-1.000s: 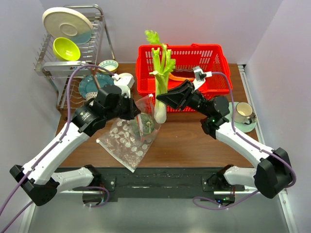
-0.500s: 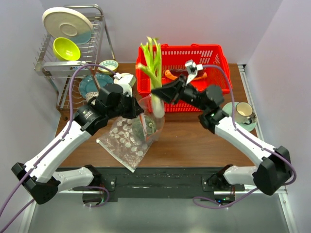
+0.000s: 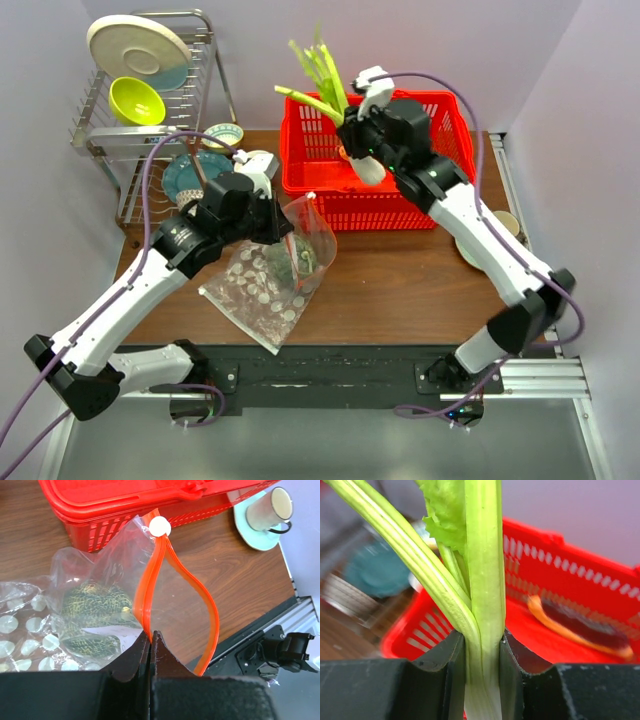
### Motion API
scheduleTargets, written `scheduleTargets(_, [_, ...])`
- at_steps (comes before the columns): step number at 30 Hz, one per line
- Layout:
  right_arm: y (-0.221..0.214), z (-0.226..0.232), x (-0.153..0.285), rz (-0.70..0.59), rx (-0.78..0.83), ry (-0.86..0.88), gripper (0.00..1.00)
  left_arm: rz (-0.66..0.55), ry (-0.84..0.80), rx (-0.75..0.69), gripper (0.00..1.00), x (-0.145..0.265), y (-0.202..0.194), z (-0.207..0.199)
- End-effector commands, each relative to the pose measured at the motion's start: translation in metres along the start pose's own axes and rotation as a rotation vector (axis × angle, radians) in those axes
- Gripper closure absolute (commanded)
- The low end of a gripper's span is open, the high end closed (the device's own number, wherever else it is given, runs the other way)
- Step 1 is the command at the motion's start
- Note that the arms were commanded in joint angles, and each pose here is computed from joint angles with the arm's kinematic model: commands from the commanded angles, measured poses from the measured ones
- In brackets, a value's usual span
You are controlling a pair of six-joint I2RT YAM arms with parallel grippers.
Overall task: Place the food in the zip-top bag and seal the zipper
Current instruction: Adjust the bin at the center of the board, then place the fake vegetable in the zipper food storage bag.
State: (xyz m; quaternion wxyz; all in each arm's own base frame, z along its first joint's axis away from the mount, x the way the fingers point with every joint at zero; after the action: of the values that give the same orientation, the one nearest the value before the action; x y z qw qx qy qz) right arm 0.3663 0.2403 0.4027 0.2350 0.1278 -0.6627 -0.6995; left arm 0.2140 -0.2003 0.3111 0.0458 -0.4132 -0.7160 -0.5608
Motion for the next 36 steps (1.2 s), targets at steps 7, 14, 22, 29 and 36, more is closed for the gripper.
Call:
scheduleTargets(7, [-0.040,-0.039,-0.033,0.305,0.184,-0.190,1.00,-0.072,0.076,-0.051,1.00,0.007,0.021,0.008])
scheduleTargets(14, [-0.023,0.003,-0.003,0.146,0.086,0.131,1.00,-0.074,0.082,-0.060,1.00,0.007,0.022,0.008])
scheduleTargets(22, [-0.001,0.057,0.057,-0.072,-0.079,0.536,1.00,-0.070,0.076,-0.061,1.00,0.005,0.019,0.008])
scheduleTargets(29, [-0.010,0.090,0.092,-0.286,-0.365,0.854,1.00,-0.070,0.047,-0.045,1.00,0.000,0.020,0.004])
scheduleTargets(36, [-0.016,0.095,0.107,-0.475,-0.511,1.020,1.00,-0.069,-0.047,-0.012,1.00,-0.004,0.025,-0.012])
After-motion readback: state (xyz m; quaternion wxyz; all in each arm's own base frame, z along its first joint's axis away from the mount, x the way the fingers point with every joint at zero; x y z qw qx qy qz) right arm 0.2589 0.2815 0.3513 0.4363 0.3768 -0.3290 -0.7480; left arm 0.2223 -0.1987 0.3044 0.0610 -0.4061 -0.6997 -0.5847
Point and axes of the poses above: each gripper's point midway between its finger pads, its own x axis back along the fingers, its own z axis along the line the jaws close on, y = z × x, the point moved 5 cm from there along x, back along the fingers, and after that the axes turned 4 degrees about -x, right-handed, at the moved point
